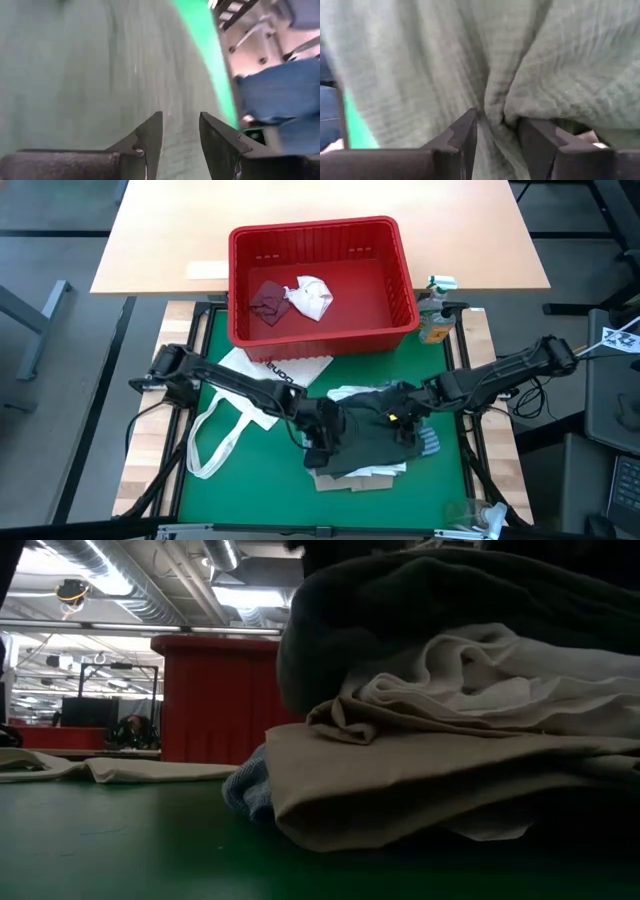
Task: Fold Laundry from Bin
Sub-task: Fold the green shirt
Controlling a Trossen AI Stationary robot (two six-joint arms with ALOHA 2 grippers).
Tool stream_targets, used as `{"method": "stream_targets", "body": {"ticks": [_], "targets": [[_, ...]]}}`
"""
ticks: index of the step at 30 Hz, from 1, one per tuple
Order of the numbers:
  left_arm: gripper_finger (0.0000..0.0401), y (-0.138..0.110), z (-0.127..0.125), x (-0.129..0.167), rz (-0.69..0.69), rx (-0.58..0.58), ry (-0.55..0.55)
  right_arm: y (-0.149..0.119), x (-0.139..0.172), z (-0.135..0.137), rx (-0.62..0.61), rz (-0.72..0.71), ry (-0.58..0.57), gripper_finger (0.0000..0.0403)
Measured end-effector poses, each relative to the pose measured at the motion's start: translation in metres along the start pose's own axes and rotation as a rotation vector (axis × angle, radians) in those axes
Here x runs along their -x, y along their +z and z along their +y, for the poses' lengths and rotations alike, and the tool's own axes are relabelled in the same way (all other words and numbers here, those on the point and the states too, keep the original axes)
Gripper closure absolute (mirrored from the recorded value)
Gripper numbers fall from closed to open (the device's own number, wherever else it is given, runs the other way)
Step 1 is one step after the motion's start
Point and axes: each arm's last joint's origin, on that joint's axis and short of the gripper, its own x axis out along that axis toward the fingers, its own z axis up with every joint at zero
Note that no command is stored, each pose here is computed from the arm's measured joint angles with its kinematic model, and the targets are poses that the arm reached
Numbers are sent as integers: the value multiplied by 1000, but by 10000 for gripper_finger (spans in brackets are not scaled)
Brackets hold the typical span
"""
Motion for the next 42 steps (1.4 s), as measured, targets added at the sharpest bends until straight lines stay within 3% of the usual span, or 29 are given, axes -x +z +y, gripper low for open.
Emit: {"method": "stream_targets", "body": {"ticks": [5,8,13,19,25,37,42], "targets": [[277,18,9,47,-97,5,-2,8,19,6,21,-71,39,267],[277,28,18,80,-178,-50,30,13,26,8,23,-108,39,267],[277,40,40,133,-327,-104,206,15,28,8,44,-122,26,267],[277,44,62,184,-456,-50,372,10,27,6,43,-76,2,267],[277,44,83,201,-489,1,457,0,27,0,39,30,-53,267],[277,42,126,226,-540,144,840,-1,27,0,13,39,-60,267],[277,39,145,238,-549,197,945,-1,27,0,13,40,-61,267]]}}
